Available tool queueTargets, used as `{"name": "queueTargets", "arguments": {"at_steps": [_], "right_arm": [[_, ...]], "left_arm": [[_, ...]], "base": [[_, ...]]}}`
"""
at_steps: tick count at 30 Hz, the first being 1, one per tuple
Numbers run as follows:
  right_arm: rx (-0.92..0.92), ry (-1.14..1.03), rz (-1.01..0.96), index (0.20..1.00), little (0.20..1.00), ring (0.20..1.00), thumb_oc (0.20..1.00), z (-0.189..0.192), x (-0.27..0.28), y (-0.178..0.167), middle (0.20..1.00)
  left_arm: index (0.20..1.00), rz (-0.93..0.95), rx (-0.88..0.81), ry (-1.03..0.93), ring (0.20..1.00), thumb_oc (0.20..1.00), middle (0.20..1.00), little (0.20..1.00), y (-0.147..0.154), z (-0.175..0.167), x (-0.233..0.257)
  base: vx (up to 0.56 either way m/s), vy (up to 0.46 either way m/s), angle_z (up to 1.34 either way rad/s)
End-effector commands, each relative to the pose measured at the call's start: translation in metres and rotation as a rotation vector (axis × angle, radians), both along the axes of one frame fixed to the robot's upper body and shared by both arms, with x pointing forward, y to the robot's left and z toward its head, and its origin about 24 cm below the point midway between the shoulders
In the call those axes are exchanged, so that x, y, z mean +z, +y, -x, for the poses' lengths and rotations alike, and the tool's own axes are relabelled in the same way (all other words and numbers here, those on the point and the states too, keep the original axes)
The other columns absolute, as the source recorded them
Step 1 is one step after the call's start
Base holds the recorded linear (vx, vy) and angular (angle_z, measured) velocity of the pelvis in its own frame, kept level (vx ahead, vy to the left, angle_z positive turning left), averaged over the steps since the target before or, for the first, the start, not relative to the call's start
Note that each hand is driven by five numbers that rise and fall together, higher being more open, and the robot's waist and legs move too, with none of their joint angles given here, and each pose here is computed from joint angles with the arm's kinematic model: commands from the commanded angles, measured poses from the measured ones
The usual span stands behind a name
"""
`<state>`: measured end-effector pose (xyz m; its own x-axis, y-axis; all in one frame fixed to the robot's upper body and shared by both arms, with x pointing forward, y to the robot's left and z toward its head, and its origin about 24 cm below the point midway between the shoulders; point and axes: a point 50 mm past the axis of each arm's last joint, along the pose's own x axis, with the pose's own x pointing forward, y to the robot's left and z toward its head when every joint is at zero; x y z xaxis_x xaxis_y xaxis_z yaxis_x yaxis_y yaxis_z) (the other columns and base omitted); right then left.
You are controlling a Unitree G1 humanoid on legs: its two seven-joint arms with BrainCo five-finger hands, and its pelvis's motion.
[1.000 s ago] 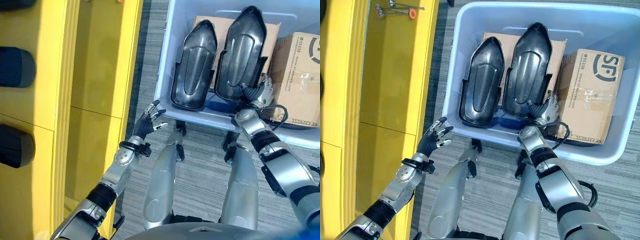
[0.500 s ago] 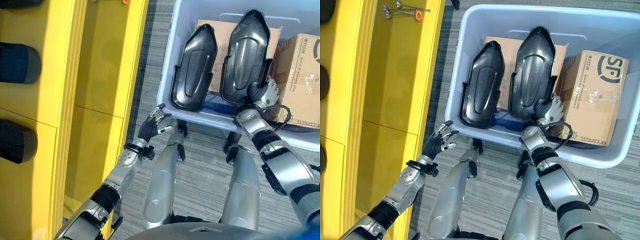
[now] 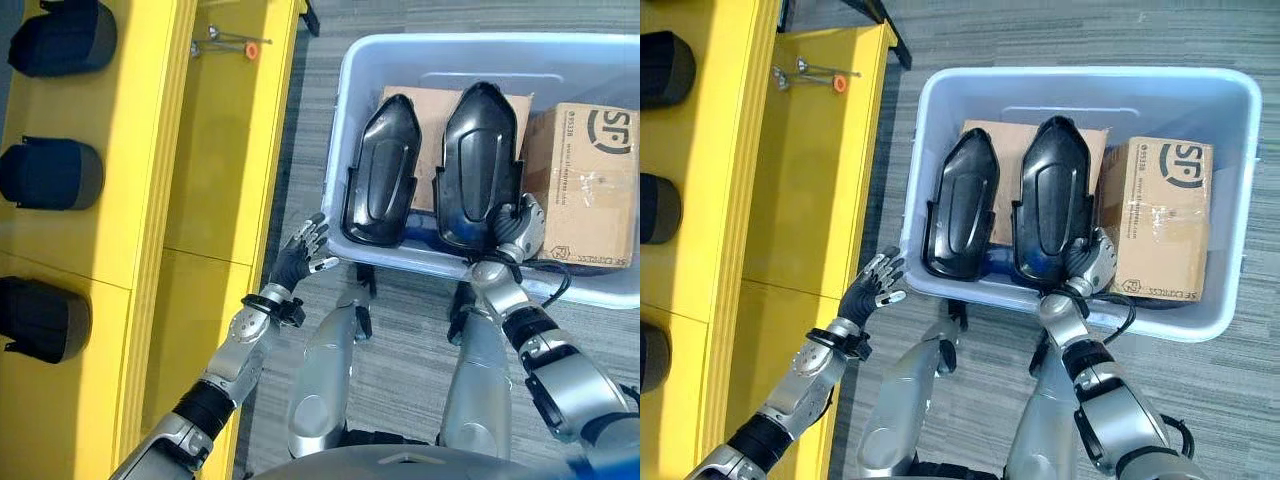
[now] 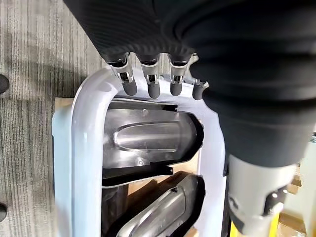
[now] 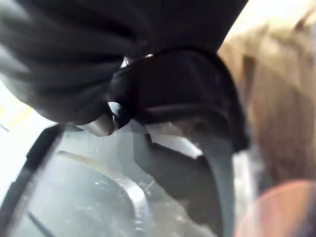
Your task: Move parts from the plastic box to the shelf.
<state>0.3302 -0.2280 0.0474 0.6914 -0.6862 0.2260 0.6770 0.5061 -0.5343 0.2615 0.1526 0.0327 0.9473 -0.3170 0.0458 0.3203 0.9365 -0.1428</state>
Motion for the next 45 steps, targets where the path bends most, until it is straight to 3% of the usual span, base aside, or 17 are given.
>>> {"name": "queueTargets", "arguments": {"at_steps": [1,8,15,22,33,38,45], "right_arm": [[-0.234,-0.119,0.156,0.200,0.200,0.200,0.200,0.012,0.034,-0.064,0.200],[-0.207,-0.186,0.128,0.200,0.200,0.200,0.200,0.005,0.060,-0.074,0.200],[-0.072,-0.210,0.003,0.200,0.200,0.200,0.200,0.002,0.062,-0.058,0.200],[0.157,-0.156,-0.105,0.200,0.200,0.200,0.200,0.007,0.048,-0.035,0.200],[0.607,-0.035,-0.224,0.200,0.200,0.200,0.200,0.025,0.024,0.030,0.200],[0.673,-0.022,-0.262,0.200,0.200,0.200,0.200,0.031,0.021,0.046,0.200],[0.756,0.027,-0.397,0.200,0.200,0.200,0.200,0.047,0.002,0.063,0.200]], "left_arm": [[1.000,0.016,-0.012,-0.043,1.000,1.000,1.000,1.000,0.003,0.004,0.009],[1.000,-0.019,-0.009,-0.042,1.000,1.000,1.000,1.000,0.012,0.010,0.008],[1.000,-0.043,0.017,-0.052,1.000,1.000,1.000,1.000,0.019,0.016,0.009],[1.000,-0.067,0.059,-0.012,1.000,1.000,1.000,1.000,0.029,0.026,0.000],[1.000,-0.070,0.213,0.135,1.000,1.000,1.000,1.000,0.050,0.049,-0.029],[1.000,-0.090,0.224,0.125,1.000,1.000,1.000,1.000,0.053,0.056,-0.033],[1.000,-0.129,0.147,0.056,1.000,1.000,1.000,1.000,0.044,0.038,-0.021]], "base": [[-0.01,-0.065,-0.07],[-0.02,-0.054,-0.07],[0.01,-0.046,-0.08],[0.07,-0.048,-0.02],[0.02,-0.131,0.03],[-0.08,-0.095,0.18],[-0.14,0.170,1.04]]}}
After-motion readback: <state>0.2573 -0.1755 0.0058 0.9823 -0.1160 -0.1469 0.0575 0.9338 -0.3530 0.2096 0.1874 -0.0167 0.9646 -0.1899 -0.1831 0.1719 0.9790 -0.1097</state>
